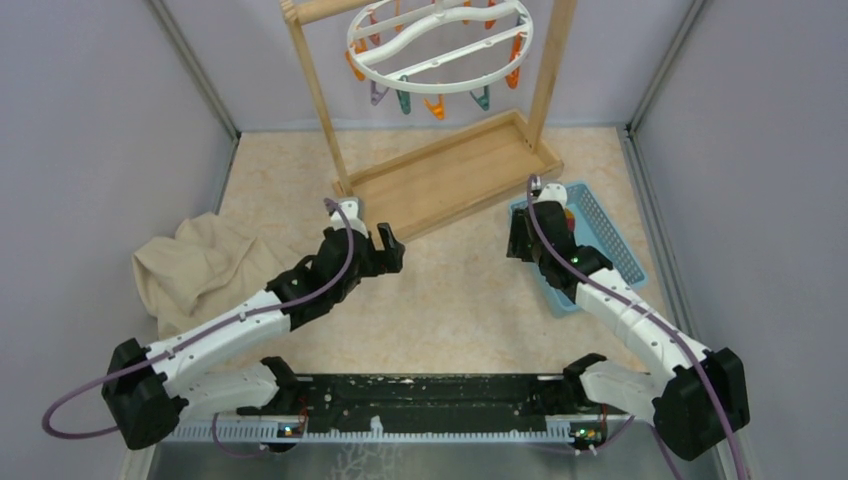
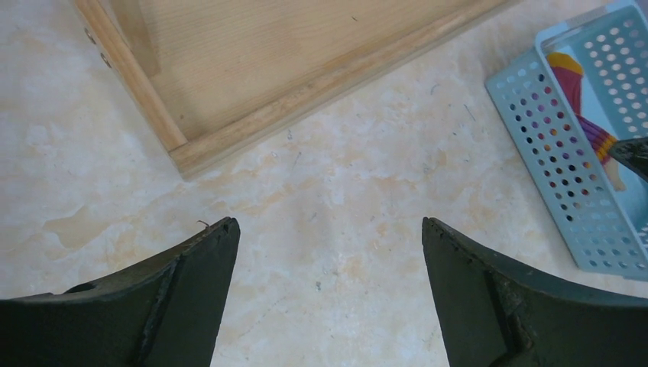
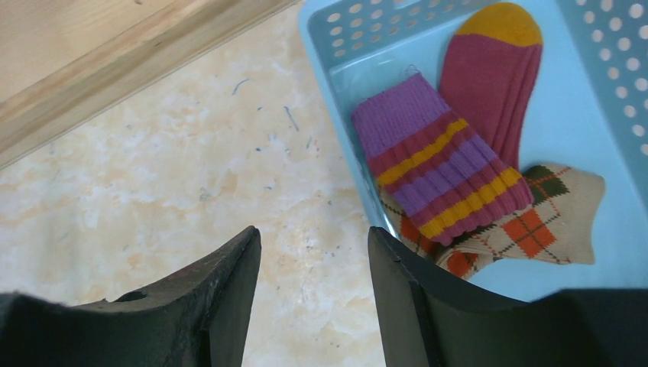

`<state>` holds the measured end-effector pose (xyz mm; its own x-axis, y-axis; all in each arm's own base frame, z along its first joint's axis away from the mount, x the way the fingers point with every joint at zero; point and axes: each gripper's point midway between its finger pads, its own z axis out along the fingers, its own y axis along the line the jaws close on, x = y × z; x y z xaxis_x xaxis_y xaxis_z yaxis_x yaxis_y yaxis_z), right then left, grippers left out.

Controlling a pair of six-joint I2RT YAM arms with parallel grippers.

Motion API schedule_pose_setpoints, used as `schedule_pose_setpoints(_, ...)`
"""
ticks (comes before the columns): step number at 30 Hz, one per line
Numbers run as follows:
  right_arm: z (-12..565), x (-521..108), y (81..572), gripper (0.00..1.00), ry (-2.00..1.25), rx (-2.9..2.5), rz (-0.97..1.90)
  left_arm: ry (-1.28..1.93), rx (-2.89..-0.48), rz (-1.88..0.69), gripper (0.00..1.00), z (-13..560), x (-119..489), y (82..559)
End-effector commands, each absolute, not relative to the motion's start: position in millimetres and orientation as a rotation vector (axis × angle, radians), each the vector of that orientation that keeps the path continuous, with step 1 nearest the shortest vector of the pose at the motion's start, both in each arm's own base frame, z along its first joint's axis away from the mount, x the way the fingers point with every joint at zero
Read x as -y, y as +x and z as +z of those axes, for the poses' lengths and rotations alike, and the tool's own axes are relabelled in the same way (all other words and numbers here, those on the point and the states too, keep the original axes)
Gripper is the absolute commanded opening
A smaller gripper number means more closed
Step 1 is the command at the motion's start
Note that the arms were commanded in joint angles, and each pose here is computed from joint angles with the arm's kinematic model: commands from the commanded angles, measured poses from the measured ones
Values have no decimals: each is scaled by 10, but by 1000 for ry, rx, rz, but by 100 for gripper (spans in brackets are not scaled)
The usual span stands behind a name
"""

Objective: Clip the socks to the hanger
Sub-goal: Move the bin to the center of the board.

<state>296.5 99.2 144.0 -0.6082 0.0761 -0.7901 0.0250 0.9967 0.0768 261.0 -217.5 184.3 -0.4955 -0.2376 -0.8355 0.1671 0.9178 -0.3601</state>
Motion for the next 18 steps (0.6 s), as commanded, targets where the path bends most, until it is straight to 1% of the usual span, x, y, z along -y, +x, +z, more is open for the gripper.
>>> schedule_pose_setpoints(1, 1765, -1250, 3011, 54, 34, -2098, 263, -136, -1936, -377, 93, 1976, 2106, 2931)
schedule_pose_setpoints(4, 1749, -1327, 2971, 53, -2, -2107, 310, -293, -2056, -199, 91, 1838, 1907, 3194)
schedule_pose_setpoints(7, 1714, -1323, 2933, 53, -11, -2124, 306, -421, -2182, -79, 92, 1610, 1730, 3464)
schedule_pose_setpoints(11, 1658, -1247, 2871, 53, -3, -2130, 273, -476, -2206, 6, 93, 1377, 1585, 3724)
schedule_pose_setpoints(18, 1562, -1112, 2804, 53, 14, -2143, 206, -645, -2205, 118, 92, 974, 1301, 3683)
